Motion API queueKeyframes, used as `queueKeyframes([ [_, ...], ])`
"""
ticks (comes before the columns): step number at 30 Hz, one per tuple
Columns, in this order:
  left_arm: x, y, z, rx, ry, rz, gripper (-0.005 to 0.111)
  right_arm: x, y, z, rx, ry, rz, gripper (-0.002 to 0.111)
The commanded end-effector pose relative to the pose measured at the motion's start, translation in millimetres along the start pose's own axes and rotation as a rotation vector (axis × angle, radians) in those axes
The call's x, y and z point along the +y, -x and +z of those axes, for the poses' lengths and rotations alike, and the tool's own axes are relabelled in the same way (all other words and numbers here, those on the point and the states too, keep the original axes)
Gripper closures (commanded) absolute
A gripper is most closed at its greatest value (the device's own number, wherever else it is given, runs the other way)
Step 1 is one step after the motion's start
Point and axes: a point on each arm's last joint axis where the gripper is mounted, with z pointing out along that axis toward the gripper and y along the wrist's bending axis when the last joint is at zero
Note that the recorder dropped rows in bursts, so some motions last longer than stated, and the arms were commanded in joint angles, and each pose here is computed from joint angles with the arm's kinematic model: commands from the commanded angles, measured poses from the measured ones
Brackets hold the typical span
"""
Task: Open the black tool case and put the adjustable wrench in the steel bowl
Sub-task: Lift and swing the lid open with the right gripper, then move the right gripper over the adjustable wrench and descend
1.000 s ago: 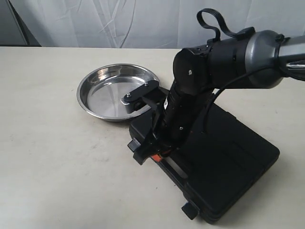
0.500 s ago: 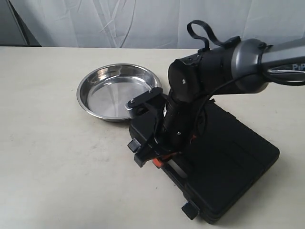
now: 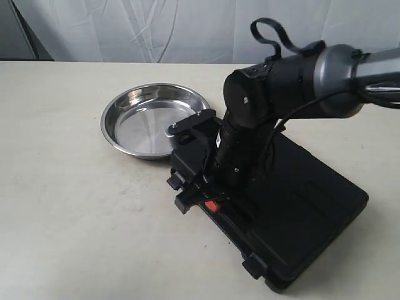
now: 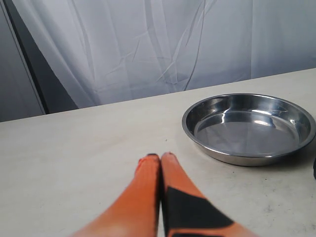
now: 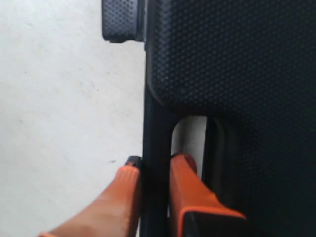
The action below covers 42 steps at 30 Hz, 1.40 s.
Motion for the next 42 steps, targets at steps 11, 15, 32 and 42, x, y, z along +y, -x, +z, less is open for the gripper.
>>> queueKeyframes([
  [11, -0.2, 1, 0, -0.006, -0.004, -0.003, 0.106, -8, -15, -103, -0.244, -0.243, -0.119, 0.109],
  [15, -0.2, 1, 0, -0.006, -0.004, -0.003, 0.106, -21, -25, -131, -0.296, -0.432, -0.095, 0.109],
  [32, -0.2, 1, 0, -0.006, -0.004, -0.003, 0.106, -108, -47, -175, -0.248, -1.022, 0.175, 0.109],
  [42, -0.2, 1, 0, -0.006, -0.004, -0.003, 0.106, -83, -27, -143, -0.431, -0.566, 0.178, 0.109],
])
